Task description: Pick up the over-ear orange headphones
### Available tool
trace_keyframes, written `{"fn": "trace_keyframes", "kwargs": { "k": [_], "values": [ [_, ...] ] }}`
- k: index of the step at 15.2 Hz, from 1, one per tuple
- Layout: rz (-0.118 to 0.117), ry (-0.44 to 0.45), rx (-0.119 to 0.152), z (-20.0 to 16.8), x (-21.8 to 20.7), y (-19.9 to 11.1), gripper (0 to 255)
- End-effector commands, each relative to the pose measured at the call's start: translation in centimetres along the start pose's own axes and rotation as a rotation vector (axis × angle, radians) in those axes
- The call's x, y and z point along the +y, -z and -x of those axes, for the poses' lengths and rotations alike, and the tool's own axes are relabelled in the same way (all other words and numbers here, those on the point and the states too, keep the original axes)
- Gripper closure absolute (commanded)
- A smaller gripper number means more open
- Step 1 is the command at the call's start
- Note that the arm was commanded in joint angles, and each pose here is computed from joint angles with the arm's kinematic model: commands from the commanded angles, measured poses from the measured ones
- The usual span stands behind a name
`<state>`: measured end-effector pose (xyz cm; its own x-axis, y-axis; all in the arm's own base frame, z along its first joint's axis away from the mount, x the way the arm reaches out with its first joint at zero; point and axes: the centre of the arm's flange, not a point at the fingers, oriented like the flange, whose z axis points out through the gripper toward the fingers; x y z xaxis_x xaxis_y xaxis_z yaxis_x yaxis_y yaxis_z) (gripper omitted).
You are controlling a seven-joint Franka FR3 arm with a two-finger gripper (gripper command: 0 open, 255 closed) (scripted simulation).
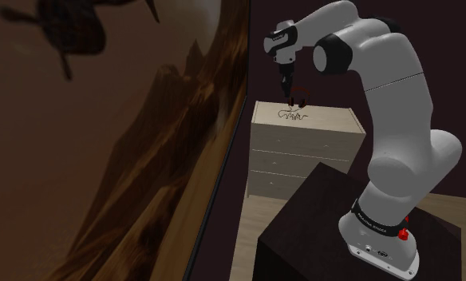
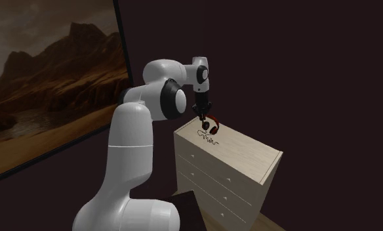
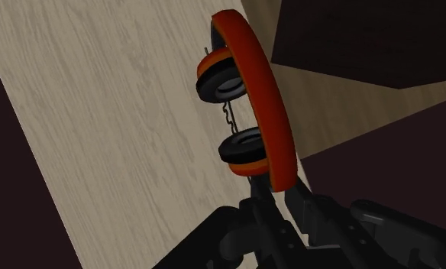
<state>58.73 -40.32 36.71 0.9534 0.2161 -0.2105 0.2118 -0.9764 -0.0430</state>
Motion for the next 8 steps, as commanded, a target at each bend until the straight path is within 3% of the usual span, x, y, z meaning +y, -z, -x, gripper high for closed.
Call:
{"fn": "trace_keyframes", "kwargs": {
  "k": [1,8],
  "values": [
    [0.0,0.0,0.0,0.2,0.0,0.8,255],
    [0.0,0.0,0.0,0.9,-0.1,4.4,255]
  ]
}}
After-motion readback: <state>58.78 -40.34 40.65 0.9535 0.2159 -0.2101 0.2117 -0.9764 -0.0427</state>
